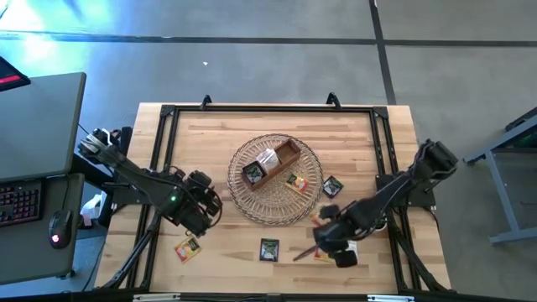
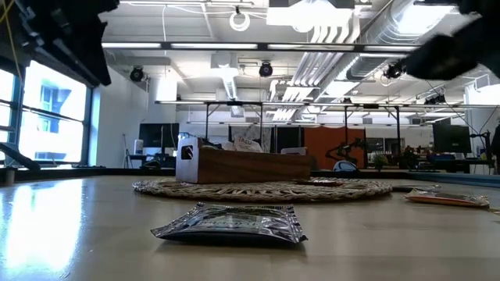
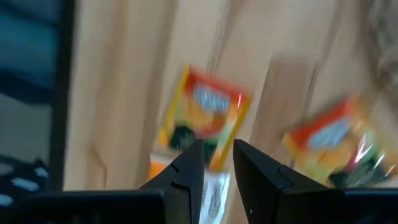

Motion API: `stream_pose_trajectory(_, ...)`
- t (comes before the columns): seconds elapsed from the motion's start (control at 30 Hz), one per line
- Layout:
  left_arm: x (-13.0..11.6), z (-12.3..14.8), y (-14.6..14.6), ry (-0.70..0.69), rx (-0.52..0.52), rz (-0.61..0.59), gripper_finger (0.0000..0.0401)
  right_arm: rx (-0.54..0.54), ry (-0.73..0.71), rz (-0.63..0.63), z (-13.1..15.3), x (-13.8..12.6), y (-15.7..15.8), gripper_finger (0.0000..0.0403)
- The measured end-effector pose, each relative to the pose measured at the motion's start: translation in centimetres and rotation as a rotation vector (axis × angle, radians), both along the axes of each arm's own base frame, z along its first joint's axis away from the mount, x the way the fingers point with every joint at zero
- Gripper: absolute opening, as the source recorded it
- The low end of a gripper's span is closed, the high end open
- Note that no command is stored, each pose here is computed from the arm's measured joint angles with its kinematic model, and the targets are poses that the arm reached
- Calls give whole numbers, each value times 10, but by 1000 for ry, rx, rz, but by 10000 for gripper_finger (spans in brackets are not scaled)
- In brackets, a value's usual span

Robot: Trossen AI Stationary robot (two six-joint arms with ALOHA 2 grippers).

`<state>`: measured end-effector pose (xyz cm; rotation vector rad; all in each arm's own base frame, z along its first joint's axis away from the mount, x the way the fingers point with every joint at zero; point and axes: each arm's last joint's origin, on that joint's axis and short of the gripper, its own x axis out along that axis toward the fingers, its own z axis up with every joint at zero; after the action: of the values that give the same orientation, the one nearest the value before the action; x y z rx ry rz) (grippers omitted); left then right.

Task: Pick & Place Tea
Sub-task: Put the white tea bag into the middle section of the brown wooden organizer

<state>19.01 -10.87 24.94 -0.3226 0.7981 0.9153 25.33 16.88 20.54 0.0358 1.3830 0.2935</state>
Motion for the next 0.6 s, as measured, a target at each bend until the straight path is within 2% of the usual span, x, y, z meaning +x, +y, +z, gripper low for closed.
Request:
stream_pose_trajectory(0.13,0,-7,-1,30,-32,-27,172,-36,126,-37,-22,-15,4,91)
stream_pose_trajectory(0.27,3,-7,-3,9,-45,-31,172,-60,175,-88,-33,-24,1,115)
stream_pose_trajectory(0.47,2,-5,-2,-2,-49,-32,172,-73,187,-95,-48,-33,-2,152)
stream_pose_trajectory(0.6,2,-5,-2,-1,-52,-32,172,-46,182,-118,-57,-37,0,166)
